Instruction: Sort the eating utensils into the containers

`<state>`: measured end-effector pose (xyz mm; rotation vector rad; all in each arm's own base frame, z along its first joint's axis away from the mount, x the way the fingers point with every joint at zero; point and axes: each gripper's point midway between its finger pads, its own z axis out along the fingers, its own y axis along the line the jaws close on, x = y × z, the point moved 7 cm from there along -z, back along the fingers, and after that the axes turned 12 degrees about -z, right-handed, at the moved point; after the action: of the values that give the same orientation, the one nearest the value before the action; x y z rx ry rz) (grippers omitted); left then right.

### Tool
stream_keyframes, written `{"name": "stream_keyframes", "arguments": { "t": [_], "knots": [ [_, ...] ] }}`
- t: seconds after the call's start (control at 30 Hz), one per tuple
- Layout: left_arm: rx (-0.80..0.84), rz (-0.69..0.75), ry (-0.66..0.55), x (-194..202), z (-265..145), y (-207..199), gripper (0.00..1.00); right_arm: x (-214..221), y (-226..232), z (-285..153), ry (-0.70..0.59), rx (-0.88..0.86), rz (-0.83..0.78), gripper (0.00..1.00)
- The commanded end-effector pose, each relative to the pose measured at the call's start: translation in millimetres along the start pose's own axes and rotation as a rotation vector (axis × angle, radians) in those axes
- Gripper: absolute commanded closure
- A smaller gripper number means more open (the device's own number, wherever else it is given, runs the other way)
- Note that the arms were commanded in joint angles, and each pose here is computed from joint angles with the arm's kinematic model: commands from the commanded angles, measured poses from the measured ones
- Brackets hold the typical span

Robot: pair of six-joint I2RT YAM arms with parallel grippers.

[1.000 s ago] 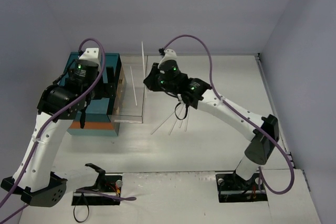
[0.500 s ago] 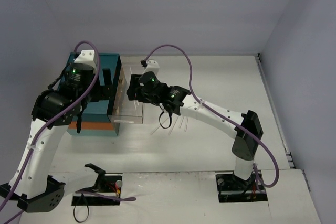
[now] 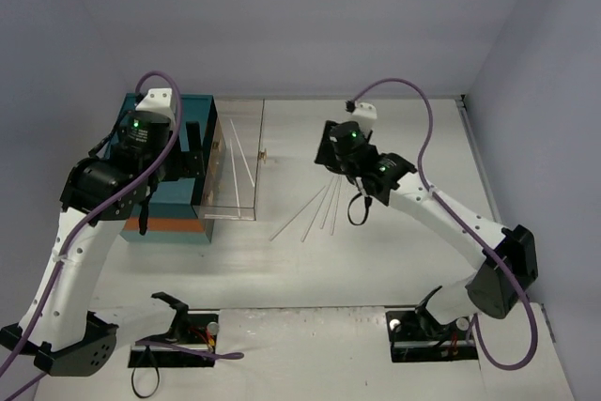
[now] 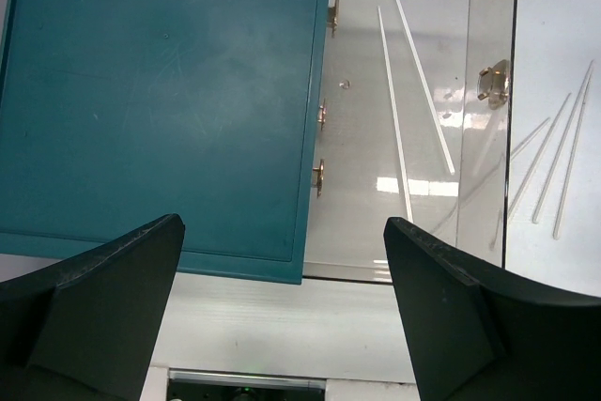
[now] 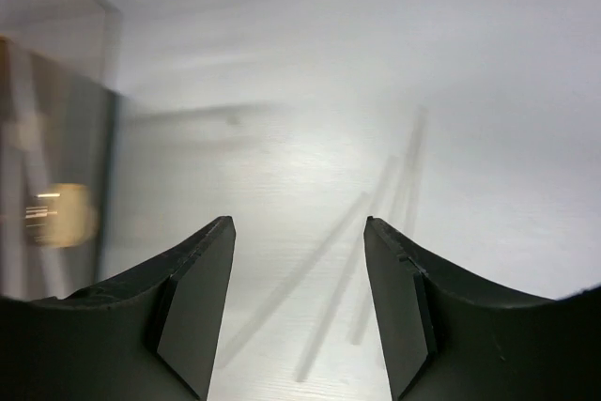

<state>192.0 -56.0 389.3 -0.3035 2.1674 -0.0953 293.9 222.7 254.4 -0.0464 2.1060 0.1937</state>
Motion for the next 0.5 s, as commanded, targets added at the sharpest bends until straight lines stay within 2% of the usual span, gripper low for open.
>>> {"name": "stream_keyframes", "arguments": {
  "t": [0.0,0.17,0.47],
  "knots": [
    [0.028,-0.034,-0.034,-11.1,1.7,-7.6,0.14,47.8,-27.0,11.4,0.121,0.067,0.022,0.45],
    [0.040,-0.034,-0.019,-11.7,5.1,-11.9,0.14,103.2,-34.6,33.3,0.279,0.113,0.011,0.51],
    [0.035,-0.028,-0.017,-8.0,3.8,-8.4,0.14,147.6,-34.3,61.0,0.372,0.122,0.006,0.58]
  ]
}}
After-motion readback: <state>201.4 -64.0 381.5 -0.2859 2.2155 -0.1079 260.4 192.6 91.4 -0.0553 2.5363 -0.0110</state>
